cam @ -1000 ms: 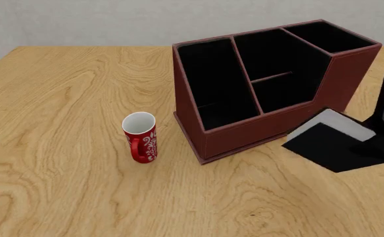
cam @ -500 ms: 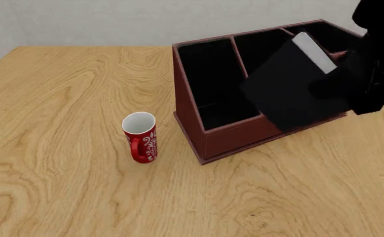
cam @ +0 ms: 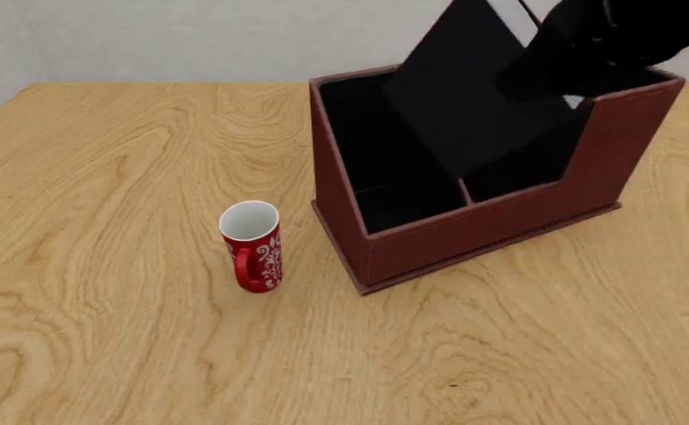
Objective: Pick up the book and place it in the left compartment of the caddy.
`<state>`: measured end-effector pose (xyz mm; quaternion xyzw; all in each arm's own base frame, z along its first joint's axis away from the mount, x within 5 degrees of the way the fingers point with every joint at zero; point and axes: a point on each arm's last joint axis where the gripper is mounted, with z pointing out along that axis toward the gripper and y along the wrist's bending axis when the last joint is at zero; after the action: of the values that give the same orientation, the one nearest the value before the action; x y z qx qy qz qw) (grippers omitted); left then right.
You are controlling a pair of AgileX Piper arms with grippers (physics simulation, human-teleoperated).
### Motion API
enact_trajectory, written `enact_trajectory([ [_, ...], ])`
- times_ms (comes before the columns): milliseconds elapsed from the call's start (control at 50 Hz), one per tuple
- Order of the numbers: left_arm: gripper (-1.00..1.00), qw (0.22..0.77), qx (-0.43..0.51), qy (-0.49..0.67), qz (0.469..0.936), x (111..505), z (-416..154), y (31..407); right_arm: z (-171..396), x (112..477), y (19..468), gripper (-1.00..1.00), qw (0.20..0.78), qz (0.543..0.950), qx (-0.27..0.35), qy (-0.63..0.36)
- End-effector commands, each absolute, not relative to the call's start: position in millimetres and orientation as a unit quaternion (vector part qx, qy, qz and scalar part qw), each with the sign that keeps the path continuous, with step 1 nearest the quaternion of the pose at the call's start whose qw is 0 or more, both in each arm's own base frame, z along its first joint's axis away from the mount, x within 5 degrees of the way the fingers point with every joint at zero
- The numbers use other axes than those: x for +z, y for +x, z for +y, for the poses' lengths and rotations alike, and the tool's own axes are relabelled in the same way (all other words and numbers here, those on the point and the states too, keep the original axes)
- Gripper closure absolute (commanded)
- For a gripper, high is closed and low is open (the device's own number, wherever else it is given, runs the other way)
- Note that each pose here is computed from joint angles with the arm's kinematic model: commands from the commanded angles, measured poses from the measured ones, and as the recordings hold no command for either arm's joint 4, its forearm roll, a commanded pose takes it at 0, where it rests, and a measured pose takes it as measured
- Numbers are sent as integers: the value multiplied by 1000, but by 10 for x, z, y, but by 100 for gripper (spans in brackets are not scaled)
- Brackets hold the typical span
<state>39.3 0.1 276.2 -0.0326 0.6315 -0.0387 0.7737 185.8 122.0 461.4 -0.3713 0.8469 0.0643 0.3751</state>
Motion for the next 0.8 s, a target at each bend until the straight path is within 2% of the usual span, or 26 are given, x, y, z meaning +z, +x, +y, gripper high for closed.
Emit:
enact_trajectory([
  [20,-100,775,-36,-38,629,2786,5,384,1303,4719,2054,100,385,853,71,-345],
  [280,-100,775,-31,-42,630,2795,10,380,1380,4689,2325,100,377,862,64,-332],
  [800,-100,770,-17,-53,636,2703,26,413,1608,4391,2756,100,332,882,57,-331],
])
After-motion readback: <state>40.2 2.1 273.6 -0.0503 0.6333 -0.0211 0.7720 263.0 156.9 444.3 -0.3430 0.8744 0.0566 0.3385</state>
